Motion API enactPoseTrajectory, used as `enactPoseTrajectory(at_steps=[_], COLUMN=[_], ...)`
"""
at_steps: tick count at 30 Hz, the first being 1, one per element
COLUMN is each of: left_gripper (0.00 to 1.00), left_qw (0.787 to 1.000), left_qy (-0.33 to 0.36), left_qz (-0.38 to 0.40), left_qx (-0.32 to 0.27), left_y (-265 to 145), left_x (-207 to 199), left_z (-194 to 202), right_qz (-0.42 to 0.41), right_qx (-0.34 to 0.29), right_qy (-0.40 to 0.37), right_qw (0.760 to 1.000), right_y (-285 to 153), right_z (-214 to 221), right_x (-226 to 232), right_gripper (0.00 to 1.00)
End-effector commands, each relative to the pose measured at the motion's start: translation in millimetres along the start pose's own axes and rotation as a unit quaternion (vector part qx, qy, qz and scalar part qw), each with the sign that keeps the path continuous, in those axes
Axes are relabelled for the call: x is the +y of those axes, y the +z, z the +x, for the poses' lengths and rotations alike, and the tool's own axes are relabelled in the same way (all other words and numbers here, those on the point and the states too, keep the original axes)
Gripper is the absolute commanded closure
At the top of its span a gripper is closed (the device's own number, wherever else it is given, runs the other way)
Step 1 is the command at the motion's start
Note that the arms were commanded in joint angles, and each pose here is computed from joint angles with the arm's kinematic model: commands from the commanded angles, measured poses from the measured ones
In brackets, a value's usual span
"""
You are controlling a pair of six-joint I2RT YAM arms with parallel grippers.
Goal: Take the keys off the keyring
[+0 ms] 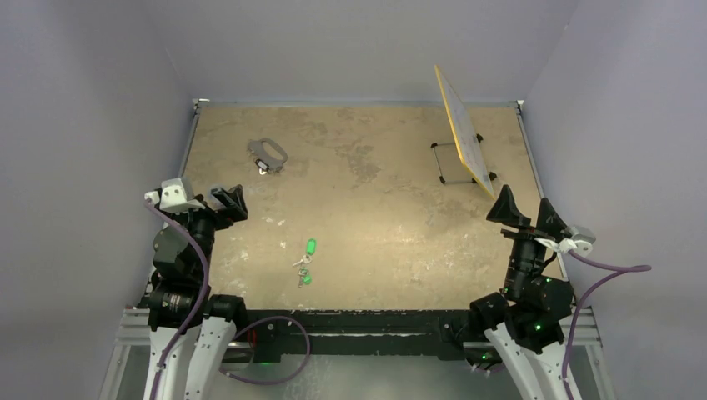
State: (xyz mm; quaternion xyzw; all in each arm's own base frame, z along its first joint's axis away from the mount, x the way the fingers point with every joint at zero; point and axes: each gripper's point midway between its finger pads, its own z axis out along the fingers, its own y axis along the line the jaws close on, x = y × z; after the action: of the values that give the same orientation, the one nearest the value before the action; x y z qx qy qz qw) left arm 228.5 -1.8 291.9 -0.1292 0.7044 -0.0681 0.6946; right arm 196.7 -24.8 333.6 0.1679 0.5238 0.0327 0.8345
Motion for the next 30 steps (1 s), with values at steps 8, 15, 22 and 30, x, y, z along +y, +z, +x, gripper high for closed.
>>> enactPoseTrajectory(at_steps=[8,15,22,30], left_gripper=[0.01,0.01,0.01,0.02], left_qw=[1.000,0.999,0.985,0.965], left_qy=[0.004,-0.024,-0.062,-0.081], left_qz=[0.029,0.036,0.000,-0.073], left_qx=[0.001,0.033,0.164,0.237], left_y=[5.5,18.4,62.1,113.7], left_x=[-10.7,-17.2,-19.3,-3.7], left_z=[-1.0,14.0,66.7,121.5], right_qz=[-0.006,-0.016,-0.024,-0.017], right_qx=[-0.023,-0.021,-0.017,-0.011], right_qy=[0.022,0.026,0.038,0.045], right_qw=[0.999,0.999,0.999,0.999], right_y=[-0.1,-0.2,-1.3,-2.3], right_z=[-18.3,-15.9,-17.8,-19.3], right_x=[3.3,7.1,11.2,9.2], right_gripper=[0.01,0.01,0.01,0.01])
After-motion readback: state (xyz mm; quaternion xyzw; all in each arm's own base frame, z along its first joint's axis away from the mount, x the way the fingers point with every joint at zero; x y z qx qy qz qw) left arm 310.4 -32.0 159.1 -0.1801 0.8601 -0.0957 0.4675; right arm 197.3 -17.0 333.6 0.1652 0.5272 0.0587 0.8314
